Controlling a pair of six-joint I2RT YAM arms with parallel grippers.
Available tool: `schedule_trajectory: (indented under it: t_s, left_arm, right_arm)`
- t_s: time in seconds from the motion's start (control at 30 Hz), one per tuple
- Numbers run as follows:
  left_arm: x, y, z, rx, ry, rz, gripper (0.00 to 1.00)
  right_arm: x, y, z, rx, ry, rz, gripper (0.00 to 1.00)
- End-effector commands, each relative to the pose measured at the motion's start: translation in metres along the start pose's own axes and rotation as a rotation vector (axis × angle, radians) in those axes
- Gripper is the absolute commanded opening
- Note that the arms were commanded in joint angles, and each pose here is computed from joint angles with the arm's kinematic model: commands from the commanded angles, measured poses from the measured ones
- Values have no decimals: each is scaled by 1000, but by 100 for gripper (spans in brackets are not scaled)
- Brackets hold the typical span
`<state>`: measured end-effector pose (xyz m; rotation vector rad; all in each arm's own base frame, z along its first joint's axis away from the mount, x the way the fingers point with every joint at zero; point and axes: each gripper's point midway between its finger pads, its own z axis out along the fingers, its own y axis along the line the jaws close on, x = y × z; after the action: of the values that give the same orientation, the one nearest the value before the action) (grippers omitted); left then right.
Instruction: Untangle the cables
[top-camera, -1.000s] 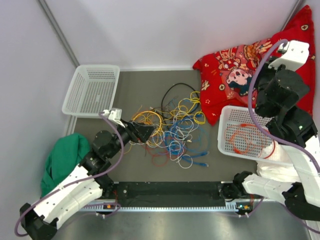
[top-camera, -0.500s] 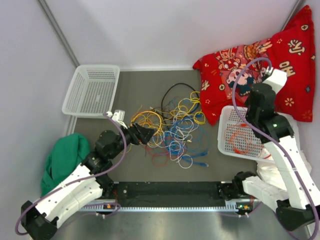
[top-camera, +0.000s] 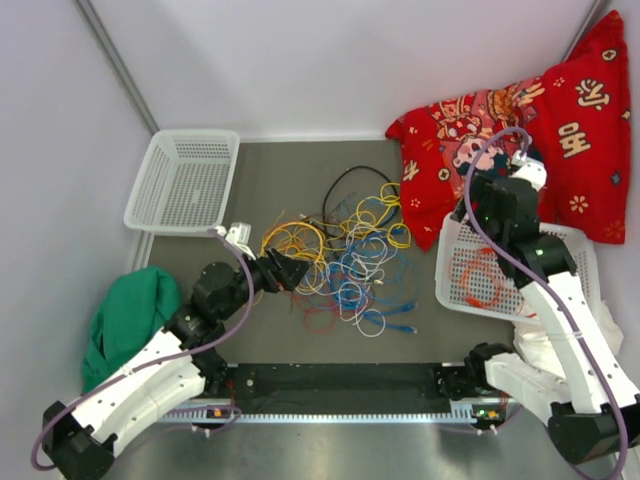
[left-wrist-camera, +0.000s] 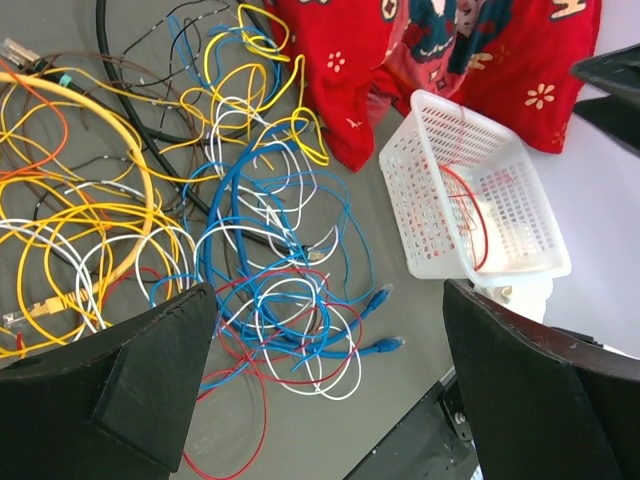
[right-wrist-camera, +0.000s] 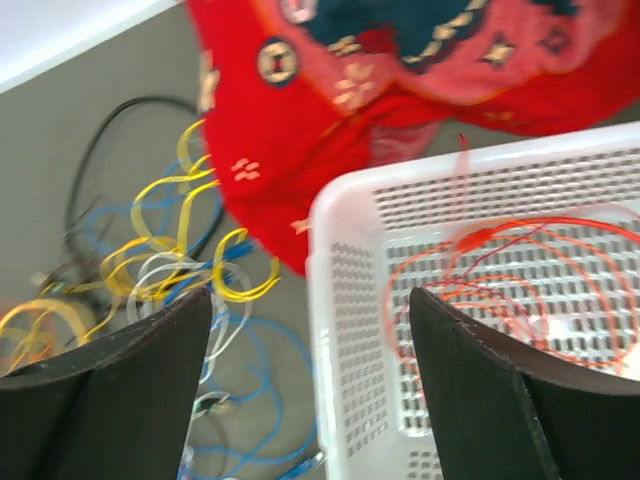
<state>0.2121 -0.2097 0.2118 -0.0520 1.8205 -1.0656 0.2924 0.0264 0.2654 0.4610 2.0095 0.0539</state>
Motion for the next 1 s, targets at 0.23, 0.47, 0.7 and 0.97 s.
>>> schedule_trajectory:
  t_s: [0.23, 0.47, 0.7, 0.97]
  left_arm:
    - [-2, -5, 8, 14, -7, -25, 99]
    - [-1, 2, 4, -33, 6, -29, 99]
    - [-4, 21, -6, -128, -23, -16, 99]
    - [3, 26, -6, -141, -5, -26, 99]
  right_arm:
    - [53, 132, -38, -502, 132, -167, 81]
    - [167, 194, -20, -648, 418, -304, 82]
    - [231, 240, -34, -793, 552, -466, 80]
    - [292, 213, -8, -630, 677, -560, 74]
